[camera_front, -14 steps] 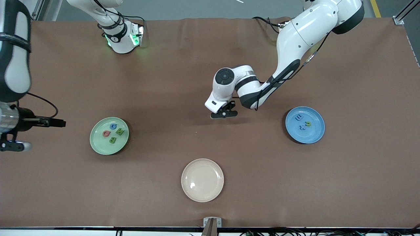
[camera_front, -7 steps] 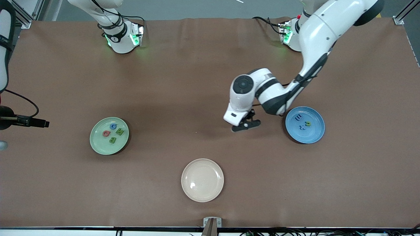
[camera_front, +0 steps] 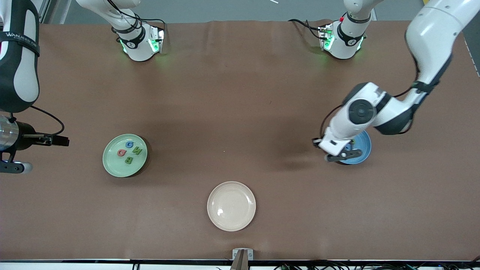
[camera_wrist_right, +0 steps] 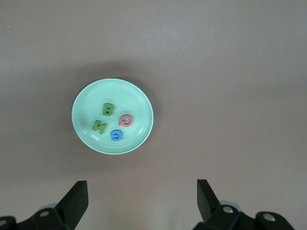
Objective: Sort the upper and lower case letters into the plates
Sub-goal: 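Carry the green q to the blue plate while the right arm retracts, then lower the q into the blue plate and open the left gripper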
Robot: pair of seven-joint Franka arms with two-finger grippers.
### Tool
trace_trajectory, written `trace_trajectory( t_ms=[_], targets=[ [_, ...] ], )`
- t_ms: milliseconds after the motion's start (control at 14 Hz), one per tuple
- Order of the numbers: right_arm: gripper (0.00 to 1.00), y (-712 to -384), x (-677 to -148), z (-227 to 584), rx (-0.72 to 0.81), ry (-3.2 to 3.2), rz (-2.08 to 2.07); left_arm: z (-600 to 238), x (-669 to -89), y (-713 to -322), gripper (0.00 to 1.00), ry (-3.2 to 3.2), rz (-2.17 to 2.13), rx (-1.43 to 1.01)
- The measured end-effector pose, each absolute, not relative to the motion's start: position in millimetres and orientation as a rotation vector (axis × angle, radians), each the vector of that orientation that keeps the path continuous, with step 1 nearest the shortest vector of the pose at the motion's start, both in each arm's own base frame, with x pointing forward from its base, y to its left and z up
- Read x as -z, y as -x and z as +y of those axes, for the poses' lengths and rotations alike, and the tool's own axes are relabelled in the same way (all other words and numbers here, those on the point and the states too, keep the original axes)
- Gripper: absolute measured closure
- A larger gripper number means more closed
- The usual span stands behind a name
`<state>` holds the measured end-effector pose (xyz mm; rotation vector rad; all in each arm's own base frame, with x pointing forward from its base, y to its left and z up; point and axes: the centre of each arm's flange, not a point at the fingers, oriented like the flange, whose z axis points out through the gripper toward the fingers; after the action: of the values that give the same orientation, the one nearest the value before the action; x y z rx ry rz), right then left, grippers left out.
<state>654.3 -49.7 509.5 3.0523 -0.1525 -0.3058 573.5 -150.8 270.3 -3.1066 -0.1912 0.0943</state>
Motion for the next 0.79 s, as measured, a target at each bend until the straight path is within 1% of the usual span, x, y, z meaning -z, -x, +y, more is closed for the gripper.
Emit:
trace_trajectory(
  t_ms=[214, 429, 786],
  targets=[
    [0.0, -646, -523, -65, 0.309, -3.07, -0.197, -87, -261, -579, 0.63, 3.103, -0.121, -0.119],
    [0.0, -631, -547, -67, 0.287, -3.08, -0.206, -60, -245, -582, 0.63, 3.051, -0.098, -0.096],
    [0.0, -596, -577, -65, 0.242, -3.1, -0.201, -33, -216, -587, 0.63, 3.054, -0.111, -0.117]
  ],
)
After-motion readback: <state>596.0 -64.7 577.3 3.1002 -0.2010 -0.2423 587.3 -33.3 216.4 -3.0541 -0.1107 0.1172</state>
